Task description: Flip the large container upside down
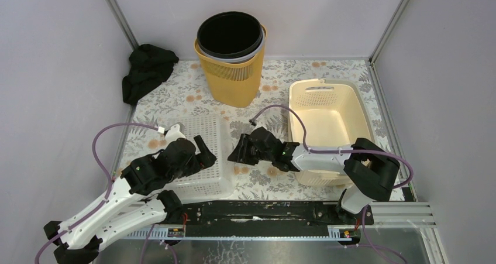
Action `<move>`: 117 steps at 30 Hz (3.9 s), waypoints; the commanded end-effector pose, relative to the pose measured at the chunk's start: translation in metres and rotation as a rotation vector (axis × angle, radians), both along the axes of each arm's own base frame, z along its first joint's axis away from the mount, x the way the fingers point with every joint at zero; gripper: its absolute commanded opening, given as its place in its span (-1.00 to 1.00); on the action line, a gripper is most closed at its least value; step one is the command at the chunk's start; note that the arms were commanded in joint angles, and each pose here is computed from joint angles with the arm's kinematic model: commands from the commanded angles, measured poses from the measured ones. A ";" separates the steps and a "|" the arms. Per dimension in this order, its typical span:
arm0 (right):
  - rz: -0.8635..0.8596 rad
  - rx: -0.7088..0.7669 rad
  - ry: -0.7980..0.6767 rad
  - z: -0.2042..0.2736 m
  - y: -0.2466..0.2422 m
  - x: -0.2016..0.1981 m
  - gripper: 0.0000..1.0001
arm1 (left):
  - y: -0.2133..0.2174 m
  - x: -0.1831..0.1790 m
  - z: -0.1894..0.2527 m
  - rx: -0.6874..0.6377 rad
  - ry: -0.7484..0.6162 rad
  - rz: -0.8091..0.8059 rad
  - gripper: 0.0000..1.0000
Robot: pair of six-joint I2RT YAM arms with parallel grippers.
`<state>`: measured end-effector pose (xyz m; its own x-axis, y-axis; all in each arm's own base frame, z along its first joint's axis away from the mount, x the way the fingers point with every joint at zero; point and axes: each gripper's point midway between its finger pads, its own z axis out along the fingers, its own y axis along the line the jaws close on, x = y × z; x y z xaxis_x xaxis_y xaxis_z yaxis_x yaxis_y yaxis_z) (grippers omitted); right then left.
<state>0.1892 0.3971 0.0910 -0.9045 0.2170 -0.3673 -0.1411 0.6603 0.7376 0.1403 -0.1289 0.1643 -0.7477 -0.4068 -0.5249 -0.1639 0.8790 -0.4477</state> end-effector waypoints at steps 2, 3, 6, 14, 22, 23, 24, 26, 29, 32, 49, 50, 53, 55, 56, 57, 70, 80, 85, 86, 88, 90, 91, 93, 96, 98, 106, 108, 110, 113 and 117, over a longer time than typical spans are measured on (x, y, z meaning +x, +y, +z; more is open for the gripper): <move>0.254 0.155 -0.031 0.041 0.026 -0.042 -0.19 | 0.005 0.008 0.000 -0.012 -0.026 0.071 0.91; 0.296 0.162 -0.041 0.044 0.030 -0.049 -0.20 | 0.005 0.008 -0.001 -0.008 -0.026 0.071 0.92; 0.402 0.179 -0.049 0.052 0.040 -0.071 -0.25 | 0.005 0.009 -0.002 0.001 -0.022 0.071 0.94; 0.484 0.185 -0.029 0.049 0.061 -0.091 -0.25 | 0.003 0.012 0.004 0.004 -0.027 0.068 0.98; 0.469 0.149 0.008 0.017 0.099 -0.074 -0.24 | 0.005 0.014 0.024 -0.003 -0.058 0.072 1.00; 0.473 0.149 0.012 0.015 0.104 -0.073 -0.23 | 0.006 0.014 0.027 -0.003 -0.064 0.074 1.00; 0.475 0.143 0.017 0.012 0.108 -0.071 -0.23 | 0.008 0.014 0.030 -0.004 -0.069 0.077 1.00; 0.477 0.134 0.013 0.008 0.116 -0.067 -0.23 | 0.011 0.014 0.035 -0.003 -0.083 0.087 1.00; 0.479 0.126 0.005 0.005 0.126 -0.058 -0.22 | 0.015 0.014 0.042 -0.009 -0.099 0.098 1.00; 0.473 0.119 -0.003 0.006 0.132 -0.047 -0.22 | 0.018 0.013 0.046 -0.015 -0.107 0.106 1.00; 0.500 0.007 -0.119 0.063 0.088 -0.030 0.40 | 0.020 0.016 0.062 -0.022 -0.158 0.098 1.00; 0.503 -0.002 -0.123 0.068 0.084 -0.031 0.44 | 0.020 0.017 0.062 -0.020 -0.160 0.097 1.00; 0.505 -0.018 -0.145 0.084 0.071 -0.034 0.55 | 0.019 0.018 0.063 -0.015 -0.166 0.092 1.00; 0.502 -0.032 -0.155 0.093 0.061 -0.037 0.61 | 0.017 0.019 0.064 -0.017 -0.171 0.082 1.00; 0.497 -0.038 -0.162 0.097 0.056 -0.038 0.64 | 0.016 0.020 0.064 -0.014 -0.173 0.080 1.00; 0.493 -0.052 -0.161 0.096 0.052 -0.038 0.66 | 0.016 0.021 0.064 -0.013 -0.175 0.077 1.00; 0.323 -0.219 -0.308 0.150 -0.022 -0.021 0.76 | -0.024 0.033 0.073 -0.054 -0.217 -0.079 1.00; 0.138 -0.331 -0.331 0.152 -0.081 0.002 0.79 | -0.058 0.035 0.073 -0.123 -0.220 -0.193 1.00; 0.053 -0.364 -0.347 0.156 -0.109 0.011 0.83 | -0.069 0.038 0.068 -0.115 -0.201 -0.231 1.00; 0.035 -0.374 -0.350 0.156 -0.114 0.014 0.84 | -0.071 0.038 0.068 -0.116 -0.197 -0.240 1.00; 0.014 -0.385 -0.354 0.156 -0.122 0.016 0.85 | -0.074 0.039 0.067 -0.115 -0.195 -0.247 1.00; 0.001 -0.393 -0.354 0.154 -0.128 0.017 0.87 | -0.076 0.040 0.066 -0.115 -0.192 -0.254 1.00; -0.004 -0.398 -0.353 0.153 -0.130 0.017 0.86 | -0.077 0.040 0.065 -0.114 -0.188 -0.255 1.00; -0.017 -0.412 -0.349 0.151 -0.135 0.018 0.87 | -0.079 0.041 0.063 -0.111 -0.183 -0.259 1.00; -0.062 -0.468 -0.330 0.145 -0.149 0.023 0.87 | -0.082 0.041 0.060 -0.110 -0.172 -0.267 1.00; -0.092 -0.509 -0.315 0.140 -0.159 0.027 0.87 | -0.084 0.041 0.058 -0.109 -0.164 -0.273 1.00; -0.169 -0.603 -0.275 0.132 -0.189 0.035 0.87 | -0.089 0.042 0.053 -0.109 -0.149 -0.286 1.00; -0.180 -0.619 -0.267 0.130 -0.193 0.036 0.87 | -0.089 0.042 0.052 -0.108 -0.149 -0.286 1.00; -0.187 -0.632 -0.259 0.128 -0.195 0.037 0.87 | -0.089 0.041 0.051 -0.108 -0.145 -0.288 1.00; -0.192 -0.653 -0.245 0.124 -0.199 0.038 0.87 | -0.089 0.041 0.050 -0.109 -0.141 -0.288 1.00; -0.197 -0.674 -0.227 0.118 -0.202 0.039 0.87 | -0.089 0.040 0.049 -0.109 -0.139 -0.289 1.00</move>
<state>0.2211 0.2040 0.2070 -0.7691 0.0049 -0.6391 -0.1225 0.9803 0.1549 0.1761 -0.2111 0.2066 -0.7803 -0.2412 -0.5770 0.1221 0.8461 -0.5189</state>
